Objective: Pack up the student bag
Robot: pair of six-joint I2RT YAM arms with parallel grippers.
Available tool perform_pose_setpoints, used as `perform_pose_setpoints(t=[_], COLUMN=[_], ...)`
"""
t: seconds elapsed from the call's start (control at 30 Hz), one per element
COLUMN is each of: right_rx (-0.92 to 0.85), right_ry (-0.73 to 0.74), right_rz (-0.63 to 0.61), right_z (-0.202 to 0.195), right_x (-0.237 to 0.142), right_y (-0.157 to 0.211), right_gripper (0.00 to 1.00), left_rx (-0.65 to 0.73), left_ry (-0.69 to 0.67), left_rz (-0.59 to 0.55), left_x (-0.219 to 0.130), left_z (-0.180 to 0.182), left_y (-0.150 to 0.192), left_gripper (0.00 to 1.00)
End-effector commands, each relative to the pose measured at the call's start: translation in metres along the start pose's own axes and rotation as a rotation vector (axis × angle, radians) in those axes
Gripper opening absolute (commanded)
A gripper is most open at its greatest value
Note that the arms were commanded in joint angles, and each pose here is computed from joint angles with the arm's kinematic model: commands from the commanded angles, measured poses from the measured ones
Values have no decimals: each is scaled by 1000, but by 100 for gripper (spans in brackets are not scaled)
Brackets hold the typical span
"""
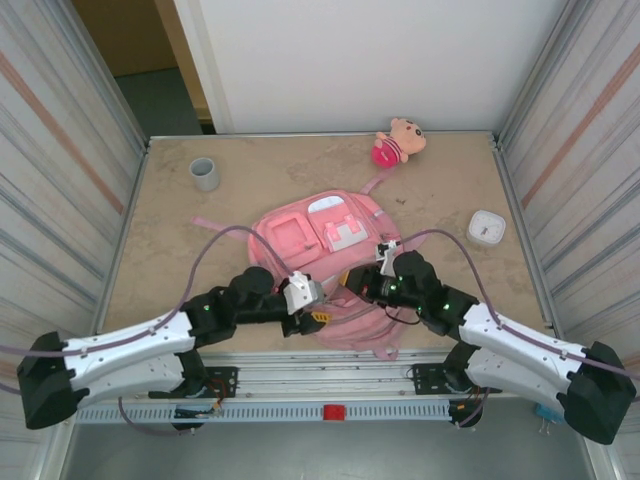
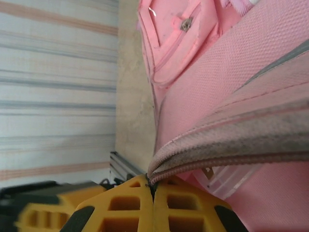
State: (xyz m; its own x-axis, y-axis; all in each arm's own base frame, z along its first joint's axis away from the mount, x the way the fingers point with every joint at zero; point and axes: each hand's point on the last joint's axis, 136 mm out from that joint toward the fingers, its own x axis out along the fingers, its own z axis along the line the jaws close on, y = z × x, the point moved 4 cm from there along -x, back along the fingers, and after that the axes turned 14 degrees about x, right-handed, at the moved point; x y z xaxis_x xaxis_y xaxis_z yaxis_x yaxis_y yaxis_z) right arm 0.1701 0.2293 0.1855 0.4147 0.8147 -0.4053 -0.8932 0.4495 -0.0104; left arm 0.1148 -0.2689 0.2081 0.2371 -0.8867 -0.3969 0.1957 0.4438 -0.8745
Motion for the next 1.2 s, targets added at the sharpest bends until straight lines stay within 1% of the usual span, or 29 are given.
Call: perform_pose_setpoints(t=[0.0,0.1,0.17,0.27,0.4,0.5,0.57,0.6,0.63,0.67,0.7,0.73,0.8,0.87,0.9,1.0,1.17], right_rx=[-85,-104,-113,-113,-116,-123,-130,-136,-148,-165,-190,-226,-305,-409,-472,-612,-701], right_ry=[15,29,40,40,34,33,31,30,26,22,17,7,-17,-43,-50,-52,-7], right_rz=[92,130,139,149,163,178,185,187,193,198,205,210,221,228,226,245,288], right_z=[3,2,2,3,4,5,6,6,7,8,8,9,11,13,14,13,7], right_x=[-8,-10,-12,-14,-15,-14,-14,-14,-14,-14,-14,-15,-15,-16,-16,-12,1], right_y=[0,0,-2,-4,-5,-4,-4,-3,-3,-2,-2,-1,2,7,10,18,27], right_gripper=[5,4,4,4,5,5,5,6,6,7,11,19,34,44,47,50,50], left_rx=[206,321,380,412,420,405,393,387,377,366,348,331,297,271,260,249,228], left_ry=[-132,-189,-160,-83,-28,-7,8,21,38,51,63,73,88,93,94,96,94], left_rz=[109,165,196,212,195,195,196,194,187,177,164,146,102,64,51,34,21], left_x=[-18,-21,-17,-6,12,21,26,28,28,29,28,27,23,19,17,15,15], left_z=[16,25,26,24,26,29,31,31,31,31,31,31,32,35,36,37,40], left_y=[8,16,22,29,35,40,44,45,46,46,46,45,43,40,39,37,33], left_gripper=[55,57,58,59,59,56,49,42,30,23,15,10,7,7,7,7,6])
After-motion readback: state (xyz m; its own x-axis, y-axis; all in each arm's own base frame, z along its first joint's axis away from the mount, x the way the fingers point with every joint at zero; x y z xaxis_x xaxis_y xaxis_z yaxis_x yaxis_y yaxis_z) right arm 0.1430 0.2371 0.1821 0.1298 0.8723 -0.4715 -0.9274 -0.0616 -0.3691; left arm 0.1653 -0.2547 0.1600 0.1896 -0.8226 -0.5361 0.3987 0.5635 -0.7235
